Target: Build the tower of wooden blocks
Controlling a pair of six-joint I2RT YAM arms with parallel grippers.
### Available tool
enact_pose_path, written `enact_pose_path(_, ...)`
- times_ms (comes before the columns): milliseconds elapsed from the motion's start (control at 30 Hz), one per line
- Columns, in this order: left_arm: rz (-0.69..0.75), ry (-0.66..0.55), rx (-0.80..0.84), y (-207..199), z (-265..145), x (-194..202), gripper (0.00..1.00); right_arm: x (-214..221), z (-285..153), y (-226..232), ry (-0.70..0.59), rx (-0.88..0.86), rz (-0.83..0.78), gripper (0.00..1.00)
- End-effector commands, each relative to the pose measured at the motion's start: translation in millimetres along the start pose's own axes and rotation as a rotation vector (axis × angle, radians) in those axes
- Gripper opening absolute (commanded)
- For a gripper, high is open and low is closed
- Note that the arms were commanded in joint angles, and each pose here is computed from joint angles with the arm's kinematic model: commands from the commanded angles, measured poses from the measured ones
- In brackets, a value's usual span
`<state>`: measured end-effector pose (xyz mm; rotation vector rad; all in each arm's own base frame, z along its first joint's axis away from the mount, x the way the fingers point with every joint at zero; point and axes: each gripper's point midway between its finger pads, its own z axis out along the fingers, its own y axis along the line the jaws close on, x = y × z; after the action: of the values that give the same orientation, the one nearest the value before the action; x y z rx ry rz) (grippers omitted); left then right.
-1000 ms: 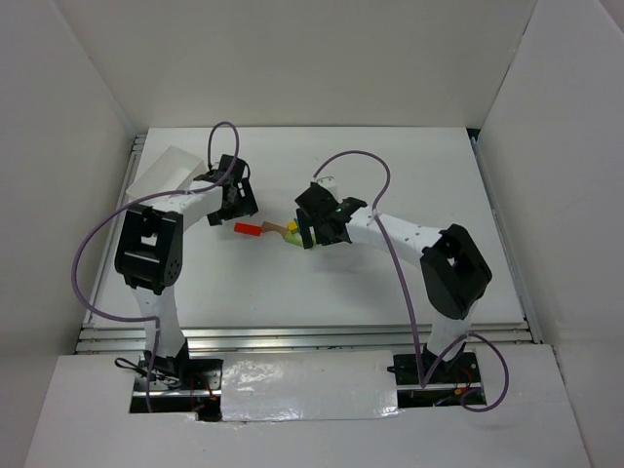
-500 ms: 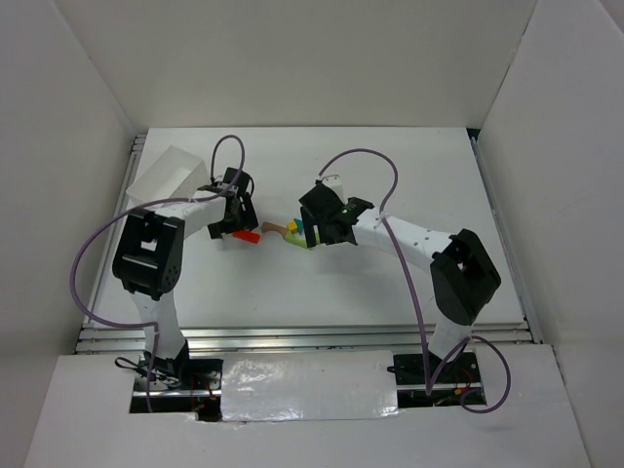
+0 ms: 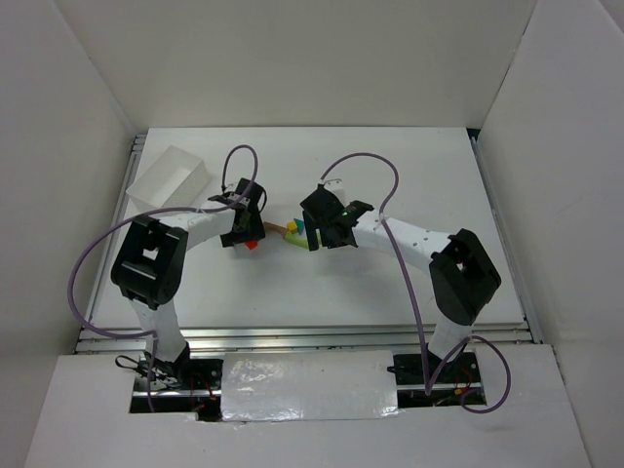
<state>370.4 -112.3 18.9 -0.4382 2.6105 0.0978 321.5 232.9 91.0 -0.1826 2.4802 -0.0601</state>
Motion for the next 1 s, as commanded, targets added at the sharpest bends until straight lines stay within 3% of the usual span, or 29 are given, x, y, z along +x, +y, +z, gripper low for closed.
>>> enact_pose_path(0,0.013,0.044,-0.046,14.1,-0.3,16.9,0.75,-9.3,-13.0,-5.3,-0.044,0.016,0.026,1.0)
enact_pose_path(267,0.031,0.004,-0.035,13.4,-1.9,7.5,0.49,-7.9,-15.0,-5.5,-0.048,0.014,0.024,1.0)
enact_pose_path(433,0.147,-0.048,0.048,8.3,-9.7,6.8,0.22,-8.1,-19.0,-6.9,-0.067,0.02,-0.008,1.0)
enact_pose_path(467,0.207,-0.061,0.071,7.8,-12.2,7.0,0.08,-8.5,-20.0,-8.6,-0.072,0.024,-0.01,1.0)
enact_pose_path(533,0.268,-0.123,0.153,0.1,-24.5,-0.2,0.0,-12.5,-25.7,-10.0,-0.091,0.014,-0.011,1.0)
enact_pose_path(667,0.449,-0.252,0.348,-20.9,-64.3,-15.4,0.0,-14.3,-38.1,-14.6,-0.124,-0.014,-0.006,1.0)
enact_pose_path(700,0.497,-0.294,0.466,-35.7,-85.0,-16.4,0.0,-20.1,-47.9,-17.8,-0.154,-0.024,0.013,1.0)
enact_pose_path(833,0.861,-0.415,0.762,-78.0,-137.6,3.4,0.0,-27.4,-66.2,-34.0,-0.204,-0.033,0.049,1.0)
enact_pose_path(967,1.149,-0.334,0.852,-100.0,-149.4,35.8,0.0,-37.1,-83.0,-67.6,-0.227,-0.011,0.128,1.0)
